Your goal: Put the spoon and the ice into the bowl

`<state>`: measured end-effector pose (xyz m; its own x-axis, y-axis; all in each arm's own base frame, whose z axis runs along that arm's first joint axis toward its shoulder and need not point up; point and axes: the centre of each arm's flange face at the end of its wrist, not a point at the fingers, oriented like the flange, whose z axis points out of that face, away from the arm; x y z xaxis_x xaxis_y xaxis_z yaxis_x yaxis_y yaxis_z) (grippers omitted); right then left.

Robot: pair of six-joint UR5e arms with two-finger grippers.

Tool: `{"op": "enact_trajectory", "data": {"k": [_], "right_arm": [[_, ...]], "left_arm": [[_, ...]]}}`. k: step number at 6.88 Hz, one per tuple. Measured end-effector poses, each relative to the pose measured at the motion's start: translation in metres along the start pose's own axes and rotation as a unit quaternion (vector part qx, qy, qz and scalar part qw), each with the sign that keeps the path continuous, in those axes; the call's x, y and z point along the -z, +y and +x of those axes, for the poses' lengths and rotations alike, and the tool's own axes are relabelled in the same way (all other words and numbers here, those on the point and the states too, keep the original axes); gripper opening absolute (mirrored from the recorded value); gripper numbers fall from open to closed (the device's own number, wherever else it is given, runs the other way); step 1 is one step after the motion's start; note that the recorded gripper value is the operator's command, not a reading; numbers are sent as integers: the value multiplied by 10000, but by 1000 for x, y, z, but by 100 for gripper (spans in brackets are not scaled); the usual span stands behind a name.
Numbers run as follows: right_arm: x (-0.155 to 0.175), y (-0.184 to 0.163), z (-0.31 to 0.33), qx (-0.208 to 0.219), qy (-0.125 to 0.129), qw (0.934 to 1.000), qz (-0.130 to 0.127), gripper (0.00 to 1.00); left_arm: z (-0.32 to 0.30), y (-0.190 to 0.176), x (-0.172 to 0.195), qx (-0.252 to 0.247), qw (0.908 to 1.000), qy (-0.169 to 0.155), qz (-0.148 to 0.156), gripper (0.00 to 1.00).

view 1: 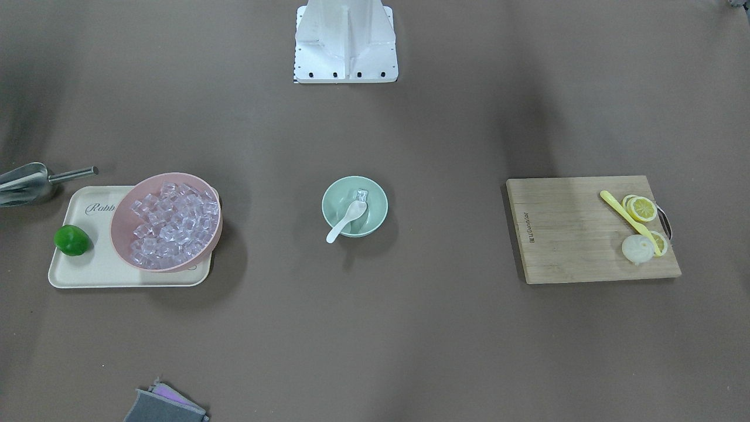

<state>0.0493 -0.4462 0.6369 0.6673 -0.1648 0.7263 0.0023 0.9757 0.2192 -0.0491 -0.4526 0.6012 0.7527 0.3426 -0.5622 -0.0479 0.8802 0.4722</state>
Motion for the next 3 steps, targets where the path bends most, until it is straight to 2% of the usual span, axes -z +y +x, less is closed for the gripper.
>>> {"op": "enact_trajectory", "data": {"k": [3], "right_arm": [[4, 6, -1, -33, -36, 10000, 22, 100]], "left_arm": [[5, -29, 4, -150, 9998, 7, 153, 98]]}}
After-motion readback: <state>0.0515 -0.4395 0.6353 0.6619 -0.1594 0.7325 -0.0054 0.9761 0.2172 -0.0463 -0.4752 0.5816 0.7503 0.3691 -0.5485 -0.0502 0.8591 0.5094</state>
